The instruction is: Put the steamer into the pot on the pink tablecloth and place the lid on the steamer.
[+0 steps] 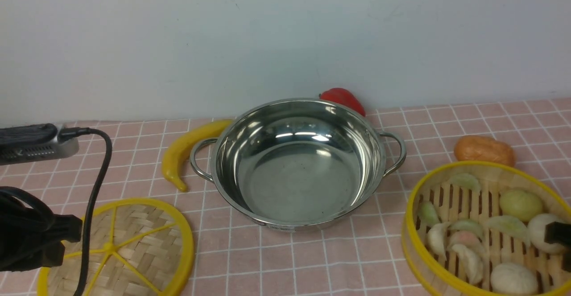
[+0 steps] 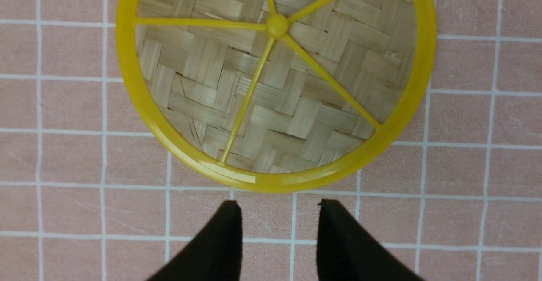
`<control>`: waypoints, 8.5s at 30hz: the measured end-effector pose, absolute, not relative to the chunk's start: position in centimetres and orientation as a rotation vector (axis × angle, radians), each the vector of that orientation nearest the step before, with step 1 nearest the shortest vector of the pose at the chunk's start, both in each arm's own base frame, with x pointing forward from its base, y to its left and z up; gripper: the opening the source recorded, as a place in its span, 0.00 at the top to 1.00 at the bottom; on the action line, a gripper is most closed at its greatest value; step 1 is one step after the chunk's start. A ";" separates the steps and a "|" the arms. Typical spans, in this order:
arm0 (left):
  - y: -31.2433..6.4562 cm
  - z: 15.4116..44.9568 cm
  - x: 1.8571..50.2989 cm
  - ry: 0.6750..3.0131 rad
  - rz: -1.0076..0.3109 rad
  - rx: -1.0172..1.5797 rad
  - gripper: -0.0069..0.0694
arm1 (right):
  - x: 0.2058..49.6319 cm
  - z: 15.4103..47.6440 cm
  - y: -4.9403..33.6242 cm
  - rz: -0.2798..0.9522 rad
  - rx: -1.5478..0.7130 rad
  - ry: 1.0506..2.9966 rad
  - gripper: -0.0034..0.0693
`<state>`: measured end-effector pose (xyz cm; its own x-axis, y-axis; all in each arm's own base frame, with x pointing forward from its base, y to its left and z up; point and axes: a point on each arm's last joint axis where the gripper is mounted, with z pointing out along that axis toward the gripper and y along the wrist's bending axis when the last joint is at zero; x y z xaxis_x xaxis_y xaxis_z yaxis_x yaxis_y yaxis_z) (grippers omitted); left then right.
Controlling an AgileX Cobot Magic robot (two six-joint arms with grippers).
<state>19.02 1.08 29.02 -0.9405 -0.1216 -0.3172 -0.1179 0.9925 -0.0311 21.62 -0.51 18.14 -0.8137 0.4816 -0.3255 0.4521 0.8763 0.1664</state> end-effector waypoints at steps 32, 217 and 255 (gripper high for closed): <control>1.1 29.1 19.2 2.793 -0.019 -0.169 0.59 | 22.8 29.0 -1.1 -0.036 0.402 2.807 0.82; -24.1 23.6 42.1 2.707 0.098 0.626 0.76 | 7.7 38.0 1.0 0.153 0.097 2.254 0.19; -16.3 50.5 28.7 2.134 -0.158 0.527 0.75 | 8.6 35.1 1.4 0.103 -0.152 1.909 0.82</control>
<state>28.66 -16.26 50.55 -0.5007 0.3108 -0.8079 0.4265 0.9007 0.0821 8.63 1.40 35.09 -0.3318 -0.0550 -0.9417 -0.1565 0.9877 -0.0026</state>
